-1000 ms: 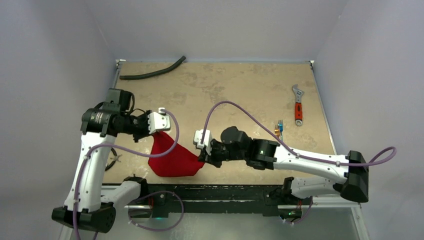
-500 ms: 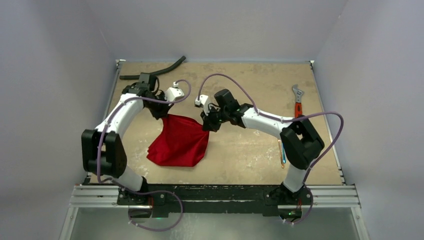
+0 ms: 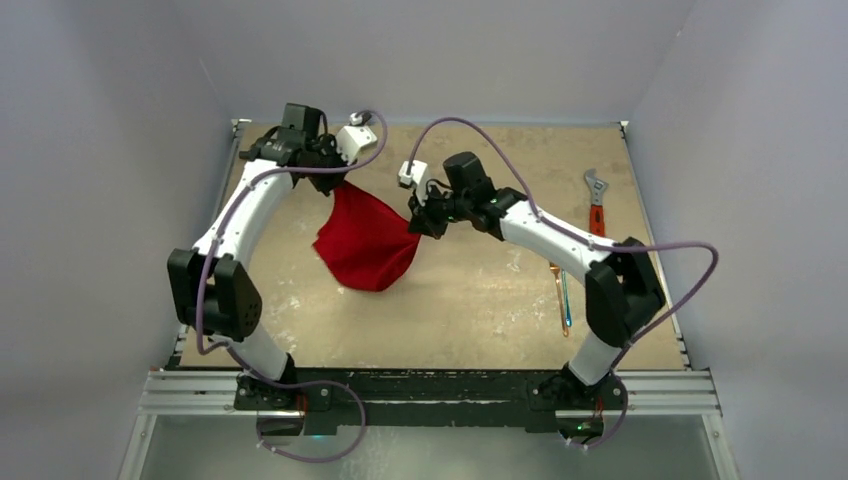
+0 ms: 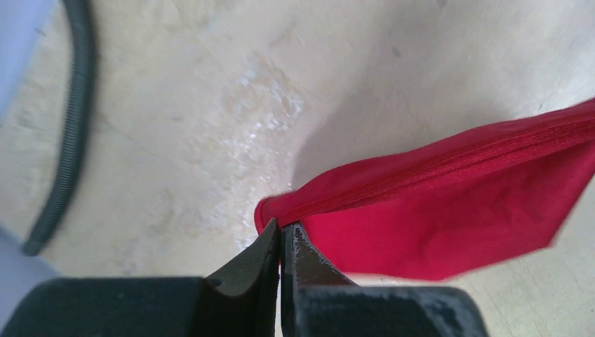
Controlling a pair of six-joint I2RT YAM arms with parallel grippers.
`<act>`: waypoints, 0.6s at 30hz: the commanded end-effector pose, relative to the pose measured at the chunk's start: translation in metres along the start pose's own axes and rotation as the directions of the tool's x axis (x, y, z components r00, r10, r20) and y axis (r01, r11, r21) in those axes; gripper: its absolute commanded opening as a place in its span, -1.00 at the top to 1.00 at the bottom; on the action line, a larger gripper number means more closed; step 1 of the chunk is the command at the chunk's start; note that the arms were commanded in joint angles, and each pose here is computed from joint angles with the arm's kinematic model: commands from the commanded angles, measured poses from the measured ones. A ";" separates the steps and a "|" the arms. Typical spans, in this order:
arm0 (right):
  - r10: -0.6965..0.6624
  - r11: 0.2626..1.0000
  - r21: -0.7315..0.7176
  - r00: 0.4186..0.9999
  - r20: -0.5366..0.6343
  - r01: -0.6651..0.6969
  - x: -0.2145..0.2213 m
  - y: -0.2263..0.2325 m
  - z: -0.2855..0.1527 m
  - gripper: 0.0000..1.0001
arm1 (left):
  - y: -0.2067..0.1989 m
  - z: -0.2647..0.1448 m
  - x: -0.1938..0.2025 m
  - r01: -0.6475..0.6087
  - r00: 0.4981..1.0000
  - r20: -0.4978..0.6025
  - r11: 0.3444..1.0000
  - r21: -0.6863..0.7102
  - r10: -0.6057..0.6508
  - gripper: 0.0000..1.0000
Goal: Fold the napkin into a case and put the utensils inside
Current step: Turn over the upper triangle folded napkin at the center of the board.
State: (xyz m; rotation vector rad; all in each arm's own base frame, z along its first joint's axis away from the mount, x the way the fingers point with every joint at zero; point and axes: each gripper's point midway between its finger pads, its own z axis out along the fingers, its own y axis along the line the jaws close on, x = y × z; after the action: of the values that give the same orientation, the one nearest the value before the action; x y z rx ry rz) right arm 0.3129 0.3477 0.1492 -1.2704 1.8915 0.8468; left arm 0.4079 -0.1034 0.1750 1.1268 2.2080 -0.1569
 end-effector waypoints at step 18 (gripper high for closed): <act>-0.095 0.994 -0.049 0.995 0.042 0.097 -0.030 0.135 -0.088 1.00 | -0.115 -0.168 -0.003 -0.089 0.989 0.136 0.981 0.174 0.066 1.00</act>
State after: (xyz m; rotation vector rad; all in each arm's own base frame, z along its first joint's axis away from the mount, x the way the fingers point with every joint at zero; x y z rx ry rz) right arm 0.2147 0.3457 0.2595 -1.3256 1.6563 0.8281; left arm 0.2860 -0.1063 0.3019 1.1596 2.0200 -0.2339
